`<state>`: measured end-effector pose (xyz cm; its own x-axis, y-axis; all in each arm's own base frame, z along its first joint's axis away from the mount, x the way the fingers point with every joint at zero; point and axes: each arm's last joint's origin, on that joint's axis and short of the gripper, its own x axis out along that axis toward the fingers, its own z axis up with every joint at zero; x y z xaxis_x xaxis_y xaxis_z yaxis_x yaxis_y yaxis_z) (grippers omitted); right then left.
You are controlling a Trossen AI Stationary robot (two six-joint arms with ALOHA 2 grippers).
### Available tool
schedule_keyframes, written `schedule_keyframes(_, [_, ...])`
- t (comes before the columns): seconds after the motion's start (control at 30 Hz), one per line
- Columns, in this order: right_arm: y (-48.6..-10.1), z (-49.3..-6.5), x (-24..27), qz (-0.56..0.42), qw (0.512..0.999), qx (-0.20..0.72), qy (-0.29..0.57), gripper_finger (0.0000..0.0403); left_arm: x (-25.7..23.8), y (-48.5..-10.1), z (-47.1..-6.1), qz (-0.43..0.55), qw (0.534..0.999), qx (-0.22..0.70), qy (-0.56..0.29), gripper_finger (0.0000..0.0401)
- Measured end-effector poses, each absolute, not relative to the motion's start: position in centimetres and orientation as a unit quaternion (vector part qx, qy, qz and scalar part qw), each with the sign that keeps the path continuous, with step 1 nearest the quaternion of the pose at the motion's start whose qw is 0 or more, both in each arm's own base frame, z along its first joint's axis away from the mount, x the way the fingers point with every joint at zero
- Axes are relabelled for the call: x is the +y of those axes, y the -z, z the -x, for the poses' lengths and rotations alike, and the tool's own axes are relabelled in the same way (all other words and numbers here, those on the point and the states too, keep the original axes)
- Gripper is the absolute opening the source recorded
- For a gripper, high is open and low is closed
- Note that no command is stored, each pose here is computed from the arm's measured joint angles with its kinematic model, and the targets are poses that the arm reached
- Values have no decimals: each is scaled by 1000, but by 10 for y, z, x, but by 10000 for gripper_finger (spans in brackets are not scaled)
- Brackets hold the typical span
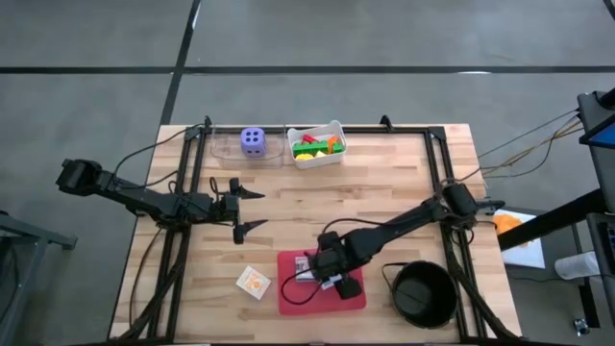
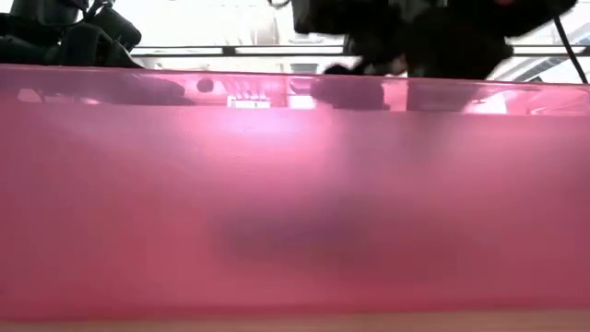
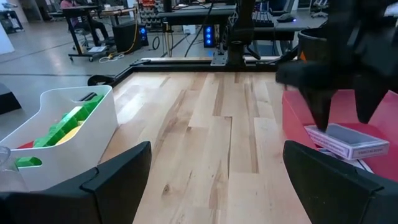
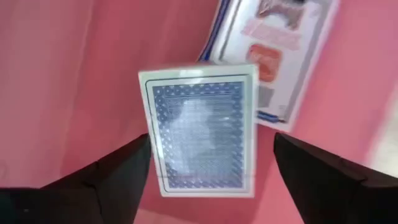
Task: Pick & Place Toys
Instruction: Put the blue deck of cards into the red bin, then put the orange deck of cards into the red bin
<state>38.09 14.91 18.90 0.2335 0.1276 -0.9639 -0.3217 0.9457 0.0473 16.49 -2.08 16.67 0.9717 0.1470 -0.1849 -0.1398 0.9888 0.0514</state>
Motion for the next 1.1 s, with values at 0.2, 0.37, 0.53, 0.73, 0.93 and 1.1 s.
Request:
schedule_keyframes(0.2, [-222, -379, 147, 96, 817, 554, -129, 329, -21, -166, -165, -20, 992, 97, -74, 361])
schedule_keyframes(0.37, [-248, -387, 150, 114, 884, 428, -152, 329, -21, -166, -165, -21, 992, 98, -76, 361])
schedule_keyframes(0.53, [-253, -396, 151, 142, 941, 253, -174, 330, -21, -166, -165, -21, 992, 100, -76, 361])
schedule_keyframes(0.73, [-231, -387, 128, 155, 966, 138, -153, 330, -21, -163, -164, -18, 991, 110, -77, 361])
schedule_keyframes(0.93, [-222, -351, 87, 124, 976, 140, -110, 330, -20, -158, -162, -8, 990, 121, -74, 362])
schedule_keyframes(1.1, [-223, -315, 61, 98, 983, 140, -74, 330, -23, -157, -162, 30, 990, 130, -34, 362])
